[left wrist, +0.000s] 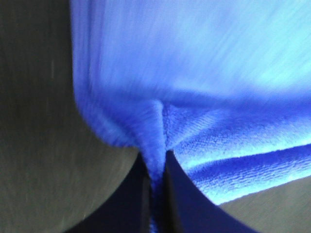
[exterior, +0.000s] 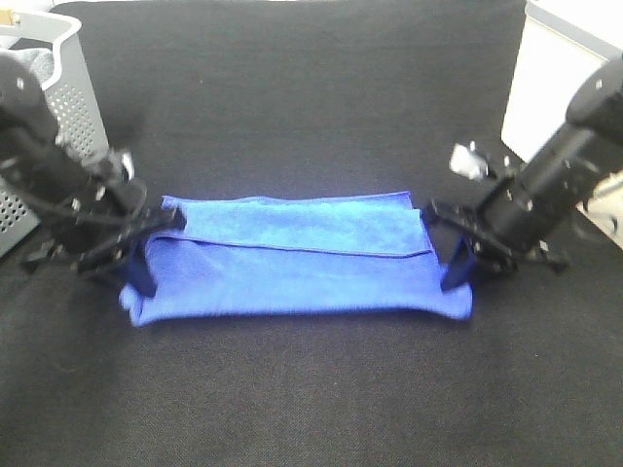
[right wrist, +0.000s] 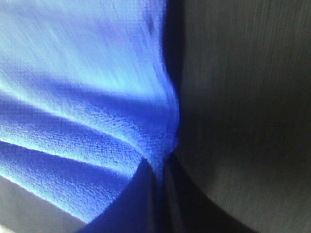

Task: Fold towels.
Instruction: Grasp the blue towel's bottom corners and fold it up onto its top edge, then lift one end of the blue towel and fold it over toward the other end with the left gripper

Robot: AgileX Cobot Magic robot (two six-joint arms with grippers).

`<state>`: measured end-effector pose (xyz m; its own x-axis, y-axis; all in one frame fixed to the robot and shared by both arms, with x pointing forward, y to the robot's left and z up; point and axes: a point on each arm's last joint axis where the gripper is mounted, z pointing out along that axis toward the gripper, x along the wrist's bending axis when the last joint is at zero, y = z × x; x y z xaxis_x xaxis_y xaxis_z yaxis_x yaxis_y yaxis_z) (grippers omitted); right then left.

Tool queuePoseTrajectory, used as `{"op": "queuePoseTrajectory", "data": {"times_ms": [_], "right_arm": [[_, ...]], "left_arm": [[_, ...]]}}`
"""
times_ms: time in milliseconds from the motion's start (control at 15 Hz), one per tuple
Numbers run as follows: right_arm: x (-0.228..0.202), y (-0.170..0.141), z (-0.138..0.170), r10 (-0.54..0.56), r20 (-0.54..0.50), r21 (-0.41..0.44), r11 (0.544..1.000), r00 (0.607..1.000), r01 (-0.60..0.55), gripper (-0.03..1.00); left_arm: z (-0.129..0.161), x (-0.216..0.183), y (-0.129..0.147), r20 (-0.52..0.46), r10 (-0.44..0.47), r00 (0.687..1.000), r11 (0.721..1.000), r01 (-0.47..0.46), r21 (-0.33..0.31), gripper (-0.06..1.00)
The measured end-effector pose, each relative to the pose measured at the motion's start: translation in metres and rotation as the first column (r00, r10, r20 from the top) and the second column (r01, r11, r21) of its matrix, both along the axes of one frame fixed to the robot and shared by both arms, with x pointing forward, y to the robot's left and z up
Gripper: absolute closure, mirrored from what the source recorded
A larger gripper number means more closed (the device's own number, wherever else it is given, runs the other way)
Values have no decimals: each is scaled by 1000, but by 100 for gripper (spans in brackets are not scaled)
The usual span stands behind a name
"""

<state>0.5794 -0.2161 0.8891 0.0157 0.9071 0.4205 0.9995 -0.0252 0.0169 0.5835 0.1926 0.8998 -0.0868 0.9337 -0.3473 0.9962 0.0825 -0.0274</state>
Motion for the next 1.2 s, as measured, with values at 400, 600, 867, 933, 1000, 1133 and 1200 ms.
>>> {"op": "queuePoseTrajectory", "data": {"times_ms": [400, 600, 867, 933, 1000, 1133, 1200], "right_arm": [[70, 8, 29, -1, 204, 20, 1000, 979, -3, 97], [87, 10, 11, -4, 198, 17, 1000, 980, 1, 97], [90, 10, -5, -9, 183, 5, 1000, 983, 8, 78], [90, 10, -5, -8, 183, 4, 1000, 983, 8, 61], [90, 9, -5, -7, 184, 2, 1000, 983, 6, 45], [89, 10, -6, 2, 174, 1, 1000, 985, -2, 24], [87, 10, -6, 9, 161, 5, 1000, 987, -10, 21]], "left_arm": [[27, 64, -7, 199, 61, 978, 998, -62, -3, 92], [16, 87, -8, 226, 83, 971, 996, -88, 14, 92], [-8, 96, -9, 207, 89, 974, 995, -96, 25, 78], [-8, 97, -9, 223, 80, 972, 996, -88, 26, 63], [-6, 99, -9, 244, 75, 967, 996, -84, 26, 49], [-5, 99, -9, 252, 66, 965, 997, -75, 27, 25], [-1, 99, -9, 259, 64, 964, 997, -73, 25, 21]]}}
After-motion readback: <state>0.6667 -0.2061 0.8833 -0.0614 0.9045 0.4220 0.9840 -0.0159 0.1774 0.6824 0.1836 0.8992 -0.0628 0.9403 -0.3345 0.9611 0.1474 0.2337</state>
